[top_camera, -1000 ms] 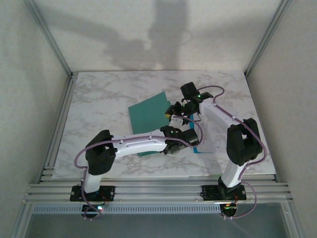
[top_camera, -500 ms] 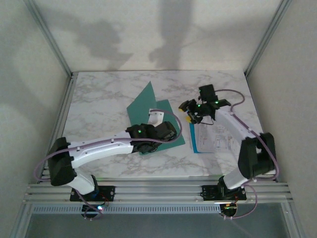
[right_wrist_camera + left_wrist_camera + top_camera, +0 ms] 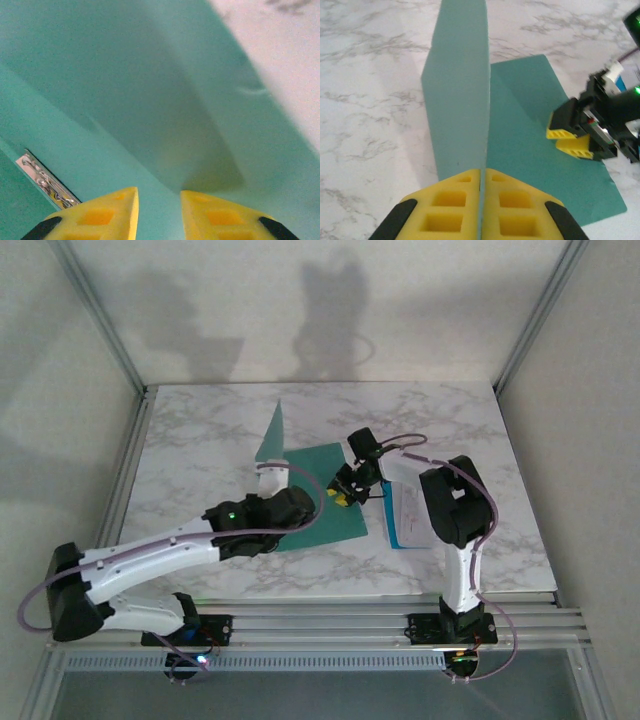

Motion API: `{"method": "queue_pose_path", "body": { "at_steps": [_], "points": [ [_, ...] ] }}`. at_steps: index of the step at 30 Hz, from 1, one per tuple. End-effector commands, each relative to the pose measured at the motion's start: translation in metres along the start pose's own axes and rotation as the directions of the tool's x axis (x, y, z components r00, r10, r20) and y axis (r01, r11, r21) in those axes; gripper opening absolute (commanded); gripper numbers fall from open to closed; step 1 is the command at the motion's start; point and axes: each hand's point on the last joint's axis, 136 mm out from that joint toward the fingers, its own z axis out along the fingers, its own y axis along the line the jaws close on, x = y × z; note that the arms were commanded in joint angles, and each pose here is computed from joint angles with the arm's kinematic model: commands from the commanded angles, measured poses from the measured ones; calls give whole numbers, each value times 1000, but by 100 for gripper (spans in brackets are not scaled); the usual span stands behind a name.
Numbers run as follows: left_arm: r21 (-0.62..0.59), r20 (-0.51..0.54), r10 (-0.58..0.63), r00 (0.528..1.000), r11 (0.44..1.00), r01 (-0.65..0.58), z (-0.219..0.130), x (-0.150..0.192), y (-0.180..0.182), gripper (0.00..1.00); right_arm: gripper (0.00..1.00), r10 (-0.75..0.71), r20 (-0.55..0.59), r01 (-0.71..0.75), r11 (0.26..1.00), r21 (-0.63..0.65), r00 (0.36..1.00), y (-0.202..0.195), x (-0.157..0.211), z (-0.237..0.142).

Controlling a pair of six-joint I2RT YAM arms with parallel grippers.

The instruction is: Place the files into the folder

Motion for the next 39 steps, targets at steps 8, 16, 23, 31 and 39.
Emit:
{"method": "queue_pose_path", "body": {
  "at_steps": [8, 16, 23, 31, 39],
  "points": [
    [-209, 131, -461, 878, 853, 479, -21, 4, 138, 32, 26, 127, -7, -124, 977, 173, 992, -61, 13, 13],
    [-387, 127, -685, 718, 632, 671, -29, 28, 205, 55, 24, 197, 17, -195, 953, 231, 980, -78, 20, 5],
    [-460, 15, -846, 533, 467, 755, -8, 35, 225, 62, 23, 305, 36, -304, 919, 251, 952, -90, 28, -2],
    [-408, 28, -933, 360, 318, 856, -3, 1, 256, 63, 24, 330, 51, -332, 911, 244, 943, -88, 32, -12],
    [-113, 14, -871, 491, 486, 867, -2, -130, 220, 57, 24, 329, 52, -331, 912, 240, 943, -85, 30, -12]
  ]
}}
